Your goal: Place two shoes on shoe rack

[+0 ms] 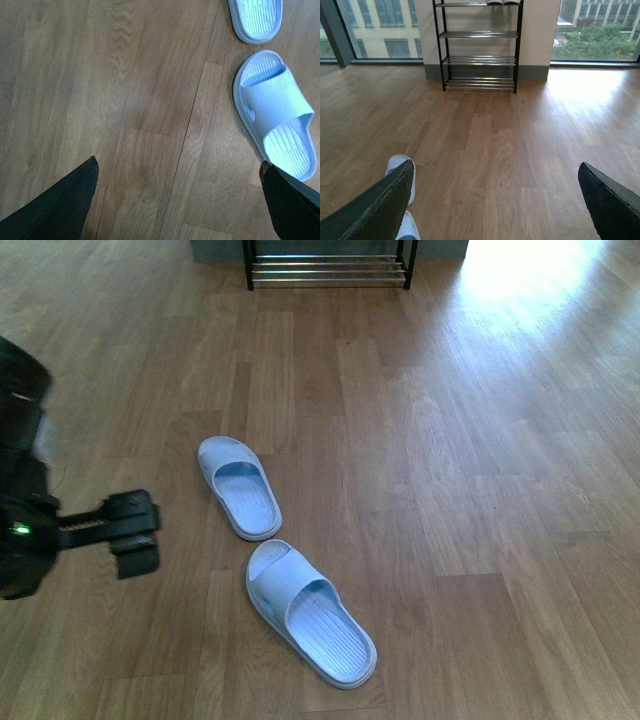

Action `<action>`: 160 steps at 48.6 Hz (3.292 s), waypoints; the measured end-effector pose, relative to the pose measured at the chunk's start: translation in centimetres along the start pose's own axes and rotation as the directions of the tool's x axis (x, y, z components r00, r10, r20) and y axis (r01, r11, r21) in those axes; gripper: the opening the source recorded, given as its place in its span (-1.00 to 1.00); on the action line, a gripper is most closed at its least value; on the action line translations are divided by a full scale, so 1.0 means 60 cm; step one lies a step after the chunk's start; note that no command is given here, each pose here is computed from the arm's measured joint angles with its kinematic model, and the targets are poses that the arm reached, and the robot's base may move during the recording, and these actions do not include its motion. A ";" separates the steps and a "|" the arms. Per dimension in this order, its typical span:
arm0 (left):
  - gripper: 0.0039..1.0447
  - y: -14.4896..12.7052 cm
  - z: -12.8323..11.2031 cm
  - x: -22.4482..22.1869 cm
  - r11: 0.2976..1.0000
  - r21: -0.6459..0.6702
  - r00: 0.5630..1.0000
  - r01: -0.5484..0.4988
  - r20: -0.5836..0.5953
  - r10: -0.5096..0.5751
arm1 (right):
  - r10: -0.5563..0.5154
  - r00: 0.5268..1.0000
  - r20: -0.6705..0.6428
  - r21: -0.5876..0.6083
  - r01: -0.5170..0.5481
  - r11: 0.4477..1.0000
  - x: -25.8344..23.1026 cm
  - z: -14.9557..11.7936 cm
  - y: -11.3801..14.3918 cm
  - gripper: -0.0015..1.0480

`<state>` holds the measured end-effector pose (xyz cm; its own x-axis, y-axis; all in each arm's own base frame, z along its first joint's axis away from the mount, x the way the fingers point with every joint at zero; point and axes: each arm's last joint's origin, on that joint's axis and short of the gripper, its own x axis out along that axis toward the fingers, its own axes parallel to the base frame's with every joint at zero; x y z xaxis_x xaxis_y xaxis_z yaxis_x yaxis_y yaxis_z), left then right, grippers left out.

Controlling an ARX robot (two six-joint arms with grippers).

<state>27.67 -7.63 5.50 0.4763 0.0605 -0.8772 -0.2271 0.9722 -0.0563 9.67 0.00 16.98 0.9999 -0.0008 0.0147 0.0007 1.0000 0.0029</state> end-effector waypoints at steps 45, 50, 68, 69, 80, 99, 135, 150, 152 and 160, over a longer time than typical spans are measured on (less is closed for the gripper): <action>0.83 -0.171 -0.056 0.323 0.965 -0.027 0.900 0.262 -0.353 -0.254 | 0.000 1.000 0.000 0.000 0.000 1.000 0.000 0.000 0.000 0.82; 0.83 -0.191 -0.079 0.385 0.971 0.007 0.908 0.238 -0.357 -0.220 | 0.000 1.000 0.000 0.000 0.000 1.000 0.000 0.000 0.000 0.82; 0.83 -0.177 -0.068 0.402 0.984 0.127 0.952 0.123 -0.295 -0.081 | 0.000 1.000 0.000 0.000 0.000 1.000 0.000 0.000 0.000 0.82; 0.83 -0.174 -0.067 0.403 0.984 0.135 0.955 0.113 -0.290 -0.070 | 0.000 1.000 0.000 0.000 0.000 1.000 0.000 0.000 0.000 0.82; 0.83 -0.155 -0.063 0.412 0.970 0.244 0.976 0.006 -0.212 0.047 | 0.000 1.000 0.000 0.000 0.000 1.000 0.000 0.000 0.000 0.82; 0.25 -0.140 -0.065 0.417 0.955 0.290 0.978 -0.068 -0.169 0.120 | 0.000 1.000 0.000 0.000 0.000 1.000 0.000 0.000 0.000 0.82; -0.97 -0.090 -0.076 0.376 0.949 0.259 0.960 -0.183 -0.160 0.228 | 0.000 1.000 0.000 0.000 0.000 1.000 0.000 0.000 0.000 0.82; -0.97 -0.057 0.089 0.124 0.987 0.004 0.947 -0.161 0.281 0.154 | 0.000 1.000 0.000 0.000 0.000 1.000 0.000 0.000 0.000 0.82; -0.97 -0.044 0.098 0.099 0.987 -0.021 0.937 -0.159 0.312 0.157 | 0.000 1.000 0.000 0.000 0.000 1.000 0.000 0.000 0.000 0.82; -0.97 0.031 0.095 -0.015 0.979 -0.069 0.875 -0.190 0.441 0.201 | 0.000 1.000 0.000 0.000 0.000 1.000 0.000 0.000 0.000 0.82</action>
<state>31.65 -4.56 8.88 0.7453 0.3481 -0.5687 -0.3716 0.9250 0.0791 9.67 0.00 16.98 0.9999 -0.0008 0.0147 0.0007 1.0000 0.0029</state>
